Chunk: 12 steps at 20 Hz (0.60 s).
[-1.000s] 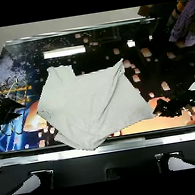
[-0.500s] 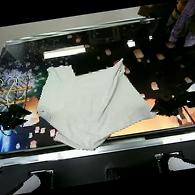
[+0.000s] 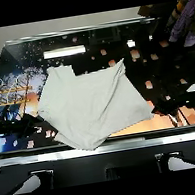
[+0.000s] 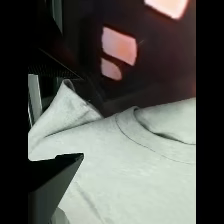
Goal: Fold the clothes and pants, and hang the long-sleeved shirts on hangers.
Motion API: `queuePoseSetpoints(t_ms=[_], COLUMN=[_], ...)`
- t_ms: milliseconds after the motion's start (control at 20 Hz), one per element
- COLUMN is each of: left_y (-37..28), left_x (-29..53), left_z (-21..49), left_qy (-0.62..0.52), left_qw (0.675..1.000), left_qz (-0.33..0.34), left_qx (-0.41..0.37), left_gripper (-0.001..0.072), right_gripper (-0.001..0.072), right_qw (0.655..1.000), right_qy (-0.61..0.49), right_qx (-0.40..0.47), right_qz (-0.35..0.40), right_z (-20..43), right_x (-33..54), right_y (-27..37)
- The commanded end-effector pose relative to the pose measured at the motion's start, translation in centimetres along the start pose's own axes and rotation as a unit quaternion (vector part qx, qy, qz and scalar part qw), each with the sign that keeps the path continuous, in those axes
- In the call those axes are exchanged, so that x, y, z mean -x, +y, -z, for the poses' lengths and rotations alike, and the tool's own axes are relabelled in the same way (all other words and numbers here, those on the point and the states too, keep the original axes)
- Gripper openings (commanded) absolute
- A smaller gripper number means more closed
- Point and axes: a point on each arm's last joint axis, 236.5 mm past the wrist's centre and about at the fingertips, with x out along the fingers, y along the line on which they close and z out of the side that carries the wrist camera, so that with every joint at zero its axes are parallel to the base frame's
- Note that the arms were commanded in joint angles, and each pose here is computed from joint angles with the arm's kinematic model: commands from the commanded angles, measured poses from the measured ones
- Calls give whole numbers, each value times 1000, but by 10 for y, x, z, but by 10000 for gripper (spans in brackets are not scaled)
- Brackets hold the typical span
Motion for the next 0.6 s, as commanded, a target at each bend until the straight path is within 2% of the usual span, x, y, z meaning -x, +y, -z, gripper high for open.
queuePoseSetpoints(t_ms=[0,300,550], left_y=[0,1,2], left_x=[-25,-58,-66], left_z=[30,61,57], left_qy=[46,87,71], left_qw=[999,995,996], left_qz=[9,-10,-20], left_qx=[-24,-47,-58], left_gripper=[543,542,541], right_gripper=[30,30,30], right_qw=[1000,999,998], right_qy=[-19,-26,-46], right_qx=[10,19,29], right_qz=[-6,-9,-8], right_z=[-2,3,2], right_x=[11,22,33], right_y=[9,17,23])
